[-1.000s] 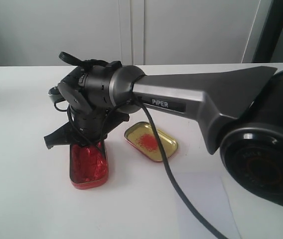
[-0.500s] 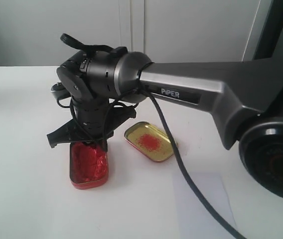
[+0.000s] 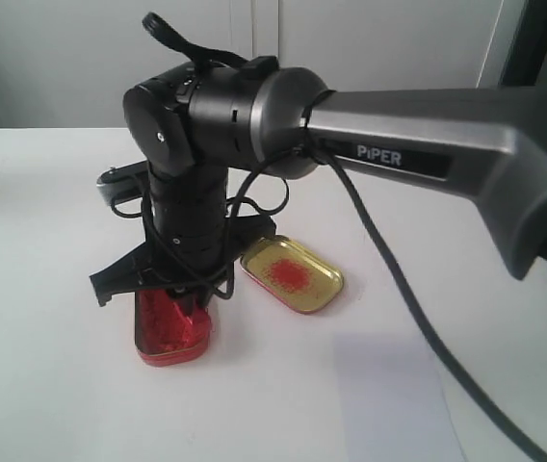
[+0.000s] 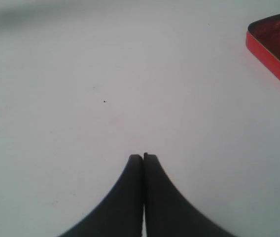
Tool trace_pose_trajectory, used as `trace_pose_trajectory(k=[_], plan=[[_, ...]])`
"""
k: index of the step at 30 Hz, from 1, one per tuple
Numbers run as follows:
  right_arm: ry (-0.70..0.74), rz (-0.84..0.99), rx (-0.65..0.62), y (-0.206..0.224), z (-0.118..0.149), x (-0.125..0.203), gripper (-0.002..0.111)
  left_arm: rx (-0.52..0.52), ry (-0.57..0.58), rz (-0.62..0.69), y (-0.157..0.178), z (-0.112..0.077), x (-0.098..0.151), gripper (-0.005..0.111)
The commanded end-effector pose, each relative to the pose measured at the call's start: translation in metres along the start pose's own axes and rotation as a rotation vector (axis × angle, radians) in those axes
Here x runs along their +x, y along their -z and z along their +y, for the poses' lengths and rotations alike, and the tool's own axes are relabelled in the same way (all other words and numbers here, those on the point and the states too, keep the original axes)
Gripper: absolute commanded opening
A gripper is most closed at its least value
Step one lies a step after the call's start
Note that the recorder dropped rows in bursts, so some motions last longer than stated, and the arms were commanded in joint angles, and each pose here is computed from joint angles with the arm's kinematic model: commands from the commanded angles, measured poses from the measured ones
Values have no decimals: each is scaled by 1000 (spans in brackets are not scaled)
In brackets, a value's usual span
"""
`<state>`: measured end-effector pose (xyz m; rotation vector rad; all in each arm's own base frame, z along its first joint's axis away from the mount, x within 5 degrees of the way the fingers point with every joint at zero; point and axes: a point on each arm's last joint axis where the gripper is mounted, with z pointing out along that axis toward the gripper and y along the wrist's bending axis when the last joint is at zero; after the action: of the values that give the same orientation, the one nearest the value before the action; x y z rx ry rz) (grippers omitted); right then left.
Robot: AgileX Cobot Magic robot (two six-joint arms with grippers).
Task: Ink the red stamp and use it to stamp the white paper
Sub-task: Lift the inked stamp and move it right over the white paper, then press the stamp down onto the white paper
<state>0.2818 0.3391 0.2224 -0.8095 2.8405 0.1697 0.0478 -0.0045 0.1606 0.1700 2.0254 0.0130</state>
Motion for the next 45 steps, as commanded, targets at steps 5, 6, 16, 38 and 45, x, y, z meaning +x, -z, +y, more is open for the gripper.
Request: trace_pose_trajectory(k=[5, 6, 16, 38, 45], plan=[[-39, -26, -5, 19, -30, 25, 0, -1, -3, 21, -1, 0, 4, 0], [-46, -28, -4, 21, -34, 29, 0, -1, -3, 21, -1, 0, 4, 0], [-135, -28, 17, 22, -79, 69, 0, -1, -3, 21, -1, 0, 4, 0], [-312, -17, 57, -2, -140, 132, 0, -1, -3, 21, -1, 0, 4, 0], [-364, -56, 62, -4, -142, 130, 0, -1, -3, 21, -1, 0, 4, 0]])
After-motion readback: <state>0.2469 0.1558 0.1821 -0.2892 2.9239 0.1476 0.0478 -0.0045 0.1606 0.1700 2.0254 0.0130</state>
